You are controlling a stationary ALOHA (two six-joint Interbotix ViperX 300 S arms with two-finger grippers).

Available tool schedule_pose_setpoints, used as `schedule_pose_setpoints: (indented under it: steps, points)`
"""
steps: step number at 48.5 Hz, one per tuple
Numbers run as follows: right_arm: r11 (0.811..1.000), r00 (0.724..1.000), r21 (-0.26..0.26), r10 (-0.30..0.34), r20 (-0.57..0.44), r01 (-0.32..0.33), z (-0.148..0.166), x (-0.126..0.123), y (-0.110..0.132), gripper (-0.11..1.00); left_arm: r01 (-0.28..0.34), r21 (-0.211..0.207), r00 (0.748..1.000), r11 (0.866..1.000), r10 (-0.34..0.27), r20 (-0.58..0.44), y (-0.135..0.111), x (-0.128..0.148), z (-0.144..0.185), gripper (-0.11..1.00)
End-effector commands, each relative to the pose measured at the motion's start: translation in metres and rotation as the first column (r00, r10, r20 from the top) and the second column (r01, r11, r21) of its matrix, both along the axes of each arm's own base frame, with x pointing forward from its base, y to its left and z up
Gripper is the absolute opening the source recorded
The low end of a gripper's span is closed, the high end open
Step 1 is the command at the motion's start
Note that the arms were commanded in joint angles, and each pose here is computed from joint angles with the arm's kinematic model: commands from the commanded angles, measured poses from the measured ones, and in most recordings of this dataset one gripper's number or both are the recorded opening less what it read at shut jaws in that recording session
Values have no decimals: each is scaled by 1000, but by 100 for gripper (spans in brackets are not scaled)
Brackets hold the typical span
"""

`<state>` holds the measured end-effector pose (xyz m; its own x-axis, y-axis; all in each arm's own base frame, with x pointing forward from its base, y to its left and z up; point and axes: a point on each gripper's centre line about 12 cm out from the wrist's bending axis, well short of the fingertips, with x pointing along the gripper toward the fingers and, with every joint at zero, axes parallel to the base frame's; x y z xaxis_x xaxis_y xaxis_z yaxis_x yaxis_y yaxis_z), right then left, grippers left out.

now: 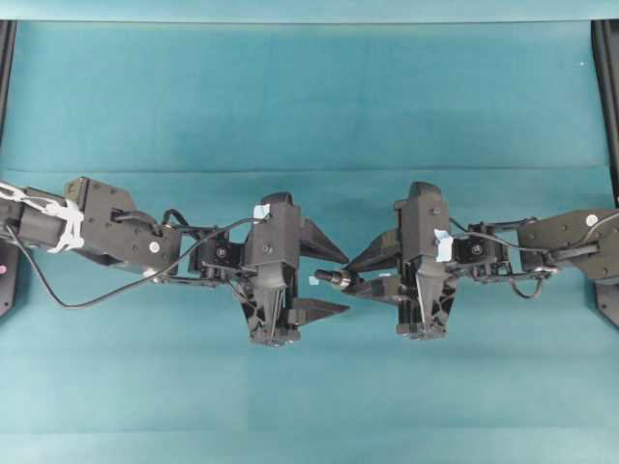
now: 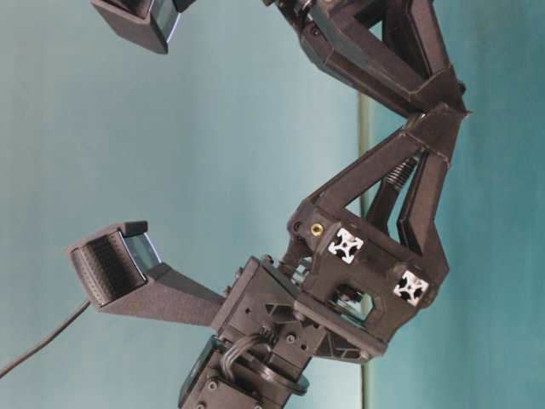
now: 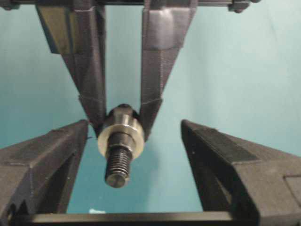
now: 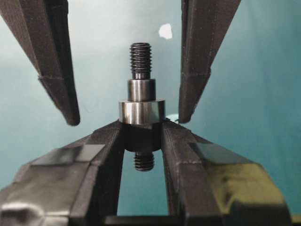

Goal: Insert the washer onto the shaft with both hands.

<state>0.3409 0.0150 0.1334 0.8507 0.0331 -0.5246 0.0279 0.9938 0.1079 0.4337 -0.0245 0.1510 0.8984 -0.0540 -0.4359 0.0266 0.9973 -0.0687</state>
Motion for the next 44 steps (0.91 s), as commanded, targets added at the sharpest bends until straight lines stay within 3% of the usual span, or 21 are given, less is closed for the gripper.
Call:
schedule_pose_setpoints:
  steps: [1, 15, 44]
  points:
    - [1000, 1000, 3, -1, 18, 1, 8, 5, 1, 0, 3, 2, 1000, 1000, -3, 20, 0, 1, 7, 86]
    - [1000, 1000, 5, 15, 0, -15, 6, 3, 6, 0, -6, 4, 1000, 1000, 7, -14, 4, -6, 12, 86]
    - [1000, 1000, 6, 19, -22, -19, 4, 1, 8, 0, 1, 5, 1000, 1000, -1, -27, 4, -61, 39, 86]
